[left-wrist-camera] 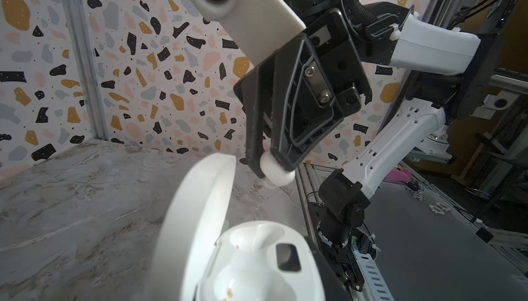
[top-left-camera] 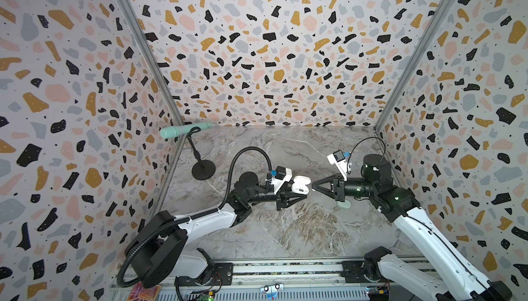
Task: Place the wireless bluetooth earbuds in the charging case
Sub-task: 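Carry the earbud to the open case held by the left gripper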
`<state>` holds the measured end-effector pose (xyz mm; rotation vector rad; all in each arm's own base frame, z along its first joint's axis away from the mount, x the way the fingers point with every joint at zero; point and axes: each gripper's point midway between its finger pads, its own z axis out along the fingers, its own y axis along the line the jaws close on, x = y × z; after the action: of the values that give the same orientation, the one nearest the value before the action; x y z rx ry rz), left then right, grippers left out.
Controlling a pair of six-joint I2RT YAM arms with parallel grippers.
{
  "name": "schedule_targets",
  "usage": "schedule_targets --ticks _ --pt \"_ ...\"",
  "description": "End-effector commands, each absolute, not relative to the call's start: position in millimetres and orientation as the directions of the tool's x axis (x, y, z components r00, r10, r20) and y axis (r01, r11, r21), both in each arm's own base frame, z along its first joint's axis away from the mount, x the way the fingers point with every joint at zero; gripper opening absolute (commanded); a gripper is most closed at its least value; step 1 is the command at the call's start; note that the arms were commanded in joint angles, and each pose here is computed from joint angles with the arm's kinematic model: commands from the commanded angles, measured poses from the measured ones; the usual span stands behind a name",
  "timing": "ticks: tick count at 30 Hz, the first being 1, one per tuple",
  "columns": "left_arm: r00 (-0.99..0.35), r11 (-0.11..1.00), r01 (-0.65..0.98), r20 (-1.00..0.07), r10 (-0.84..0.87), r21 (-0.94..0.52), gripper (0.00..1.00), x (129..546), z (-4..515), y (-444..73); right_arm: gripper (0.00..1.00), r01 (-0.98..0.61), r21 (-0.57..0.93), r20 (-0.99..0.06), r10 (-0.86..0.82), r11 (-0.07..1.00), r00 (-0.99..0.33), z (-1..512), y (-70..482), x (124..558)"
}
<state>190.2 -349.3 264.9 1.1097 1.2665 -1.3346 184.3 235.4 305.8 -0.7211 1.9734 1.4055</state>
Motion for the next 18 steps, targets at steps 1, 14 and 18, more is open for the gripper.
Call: schedule_targets --ticks 1,14,18 --pt "-0.029 -0.048 0.999 -0.992 -0.121 -0.023 0.13 182.0 291.0 -349.4 0.1 -0.758 0.613 -0.761 -0.09 0.223 -0.642 323.3 244.0 175.3" --pt "0.001 -0.064 0.998 -0.99 -0.143 0.01 0.13 176.1 294.6 -346.7 0.1 -0.759 0.617 -0.756 -0.109 0.205 -0.645 325.5 259.0 172.2" --pt "0.001 -0.068 0.998 -0.99 -0.142 0.01 0.13 174.3 293.9 -347.0 0.1 -0.764 0.613 -0.762 -0.104 0.2 -0.639 330.1 260.0 173.9"
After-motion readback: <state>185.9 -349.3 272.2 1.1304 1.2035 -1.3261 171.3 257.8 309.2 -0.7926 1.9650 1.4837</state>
